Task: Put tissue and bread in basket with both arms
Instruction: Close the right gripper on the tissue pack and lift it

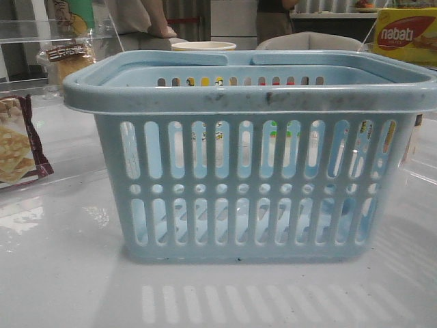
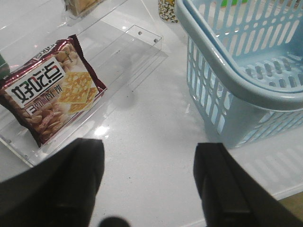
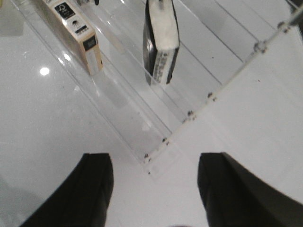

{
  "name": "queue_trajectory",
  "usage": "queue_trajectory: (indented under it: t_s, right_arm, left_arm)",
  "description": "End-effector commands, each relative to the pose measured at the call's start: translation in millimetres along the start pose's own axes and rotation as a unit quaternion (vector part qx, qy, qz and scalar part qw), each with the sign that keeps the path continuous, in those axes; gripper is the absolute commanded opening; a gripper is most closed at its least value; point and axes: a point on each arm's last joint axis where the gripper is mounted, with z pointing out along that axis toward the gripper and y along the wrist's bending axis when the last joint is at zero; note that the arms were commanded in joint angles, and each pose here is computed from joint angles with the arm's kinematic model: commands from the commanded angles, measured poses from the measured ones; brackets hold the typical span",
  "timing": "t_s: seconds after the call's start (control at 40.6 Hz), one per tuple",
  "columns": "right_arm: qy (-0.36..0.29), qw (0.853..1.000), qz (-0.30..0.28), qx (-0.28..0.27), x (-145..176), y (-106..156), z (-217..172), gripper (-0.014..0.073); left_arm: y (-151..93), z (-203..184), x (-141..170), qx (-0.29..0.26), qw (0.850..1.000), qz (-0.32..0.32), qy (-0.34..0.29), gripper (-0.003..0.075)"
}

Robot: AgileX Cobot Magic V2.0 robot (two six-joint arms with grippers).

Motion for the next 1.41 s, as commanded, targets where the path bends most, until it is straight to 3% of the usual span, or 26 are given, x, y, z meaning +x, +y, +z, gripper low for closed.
queue_trajectory:
  t_s: [0.0,0.468,0.838,1.085,1.258,1.381]
  right_arm:
    - [-0.059,0.998,-0.004,0.004,-30,-2,5,0.0507]
    - [-0.077,0.995,-0.057,0.023,-65,-2,80,0.0494]
    - [-0.080,0.995,-0.059,0.018,-66,0,104,0.0226]
    - [-0.121,0.992,-0.045,0.011,-79,3,70,0.0202]
    - [-0.168,0.985,-0.017,-0.020,-90,17,13,0.0202]
    - [-0.191,0.980,-0.031,-0.053,-90,39,-34,0.0202]
  left_arm:
    - [0,-3,-14,0.001,0.999,-0.003,-0.044,0.0473]
    - [0,-3,-14,0.001,0.999,-0.003,-0.044,0.0473]
    - [0,-3,-14,0.001,0.999,-0.003,-0.044,0.0473]
    - [0,-3,-14,0.001,0.999,-0.003,-0.044,0.0473]
    - [0,-3,-14,0.001,0.999,-0.003,-0.044,0.0473]
    - [0,-3,-14,0.001,0.999,-0.003,-0.044,0.0473]
